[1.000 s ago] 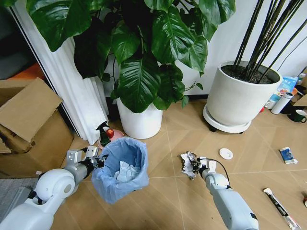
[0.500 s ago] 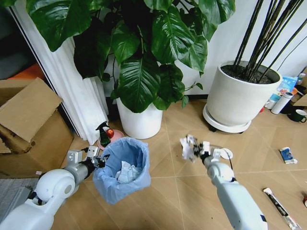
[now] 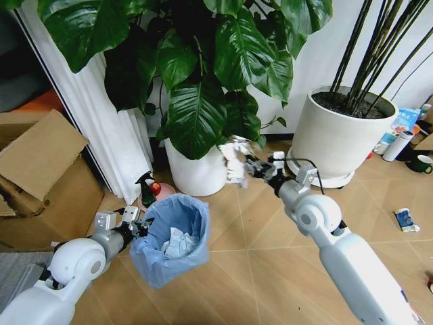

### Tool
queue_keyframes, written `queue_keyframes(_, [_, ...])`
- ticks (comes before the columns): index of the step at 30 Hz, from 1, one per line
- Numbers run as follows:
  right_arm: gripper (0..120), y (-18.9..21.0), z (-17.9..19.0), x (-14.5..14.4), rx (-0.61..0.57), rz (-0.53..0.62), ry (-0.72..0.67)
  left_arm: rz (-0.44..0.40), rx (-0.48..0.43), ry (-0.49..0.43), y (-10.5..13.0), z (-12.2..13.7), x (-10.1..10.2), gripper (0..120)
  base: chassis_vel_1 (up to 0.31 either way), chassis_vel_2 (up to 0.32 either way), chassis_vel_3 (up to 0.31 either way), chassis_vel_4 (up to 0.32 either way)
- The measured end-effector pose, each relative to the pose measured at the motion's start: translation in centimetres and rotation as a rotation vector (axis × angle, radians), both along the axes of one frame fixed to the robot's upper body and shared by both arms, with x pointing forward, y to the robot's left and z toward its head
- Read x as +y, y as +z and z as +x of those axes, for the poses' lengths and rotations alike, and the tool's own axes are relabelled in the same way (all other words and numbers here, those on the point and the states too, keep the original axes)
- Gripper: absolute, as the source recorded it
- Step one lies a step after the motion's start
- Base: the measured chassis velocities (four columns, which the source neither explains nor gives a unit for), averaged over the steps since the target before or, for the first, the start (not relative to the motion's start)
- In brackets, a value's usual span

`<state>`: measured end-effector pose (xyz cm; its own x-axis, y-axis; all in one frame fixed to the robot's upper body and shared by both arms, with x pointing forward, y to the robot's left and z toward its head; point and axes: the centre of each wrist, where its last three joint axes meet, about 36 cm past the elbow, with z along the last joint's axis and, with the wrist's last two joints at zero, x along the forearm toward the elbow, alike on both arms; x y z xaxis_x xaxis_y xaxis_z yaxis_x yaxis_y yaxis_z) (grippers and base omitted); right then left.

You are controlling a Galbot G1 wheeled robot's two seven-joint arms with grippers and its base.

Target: Pick up the trash bin and place the garbage on the floor into it.

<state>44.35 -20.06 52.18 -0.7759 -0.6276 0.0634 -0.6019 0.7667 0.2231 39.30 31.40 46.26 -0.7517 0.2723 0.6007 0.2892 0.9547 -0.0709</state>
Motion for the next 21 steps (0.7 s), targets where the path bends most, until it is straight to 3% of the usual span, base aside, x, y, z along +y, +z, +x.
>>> queue_keyframes(10, [0, -1.0, -3.4, 5.7, 0.032, -0.053, 0.264, -0.004, 0.006, -0.002, -0.3, 0.2, -0.3, 0, 0.000, 0.000, 0.000, 0.000])
queue_keyframes(19, [2, -2.3, -3.3, 6.7, 0.057, -0.121, 0.348, -0.011, 0.012, 0.004, -0.5, 0.1, -0.4, 0, 0.000, 0.000, 0.000, 0.000])
queue_keyframes(21, [12, -2.9, -3.2, 6.8, 0.069, -0.132, 0.344, -0.014, 0.011, 0.005, -0.6, 0.2, -0.4, 0, 0.000, 0.000, 0.000, 0.000])
